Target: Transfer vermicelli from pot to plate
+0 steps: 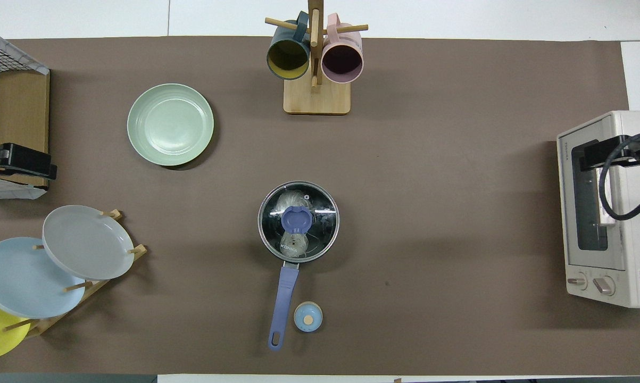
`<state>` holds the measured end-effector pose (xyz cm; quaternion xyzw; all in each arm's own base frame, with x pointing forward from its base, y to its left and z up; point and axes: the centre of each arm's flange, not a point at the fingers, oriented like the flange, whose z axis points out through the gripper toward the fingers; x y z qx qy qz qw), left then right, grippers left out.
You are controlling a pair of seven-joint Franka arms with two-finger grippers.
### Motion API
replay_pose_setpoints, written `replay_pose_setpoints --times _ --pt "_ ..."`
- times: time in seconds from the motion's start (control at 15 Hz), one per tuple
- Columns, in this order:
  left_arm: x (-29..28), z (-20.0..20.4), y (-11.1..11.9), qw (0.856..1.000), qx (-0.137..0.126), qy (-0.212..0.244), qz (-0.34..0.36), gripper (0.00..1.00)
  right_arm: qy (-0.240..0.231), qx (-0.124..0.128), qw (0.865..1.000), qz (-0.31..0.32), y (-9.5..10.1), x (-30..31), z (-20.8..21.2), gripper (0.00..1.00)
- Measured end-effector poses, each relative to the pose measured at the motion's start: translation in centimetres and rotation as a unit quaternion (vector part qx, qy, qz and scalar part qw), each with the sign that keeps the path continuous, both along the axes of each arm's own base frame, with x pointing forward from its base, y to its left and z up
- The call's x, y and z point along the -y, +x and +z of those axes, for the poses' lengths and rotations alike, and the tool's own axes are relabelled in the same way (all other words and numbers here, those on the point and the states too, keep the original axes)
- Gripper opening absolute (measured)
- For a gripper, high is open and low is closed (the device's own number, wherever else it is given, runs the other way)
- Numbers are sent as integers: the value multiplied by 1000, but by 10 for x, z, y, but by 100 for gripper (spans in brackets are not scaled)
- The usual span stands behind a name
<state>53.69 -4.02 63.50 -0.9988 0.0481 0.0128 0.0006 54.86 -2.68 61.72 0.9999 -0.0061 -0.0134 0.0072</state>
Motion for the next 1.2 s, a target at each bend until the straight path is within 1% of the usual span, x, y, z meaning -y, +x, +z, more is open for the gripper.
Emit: replay_pose_setpoints --times 0.87,1.0,1.2 --pt "0 0 0 1000 0 0 0 100 1 -2 1000 2 0 -2 -1 100" --pt "0 0 0 1000 0 0 0 100 7 -1 1000 15 0 -18 0 100" --pt "0 0 0 1000 0 0 0 100 15 1 1000 27 -1 -78 0 100"
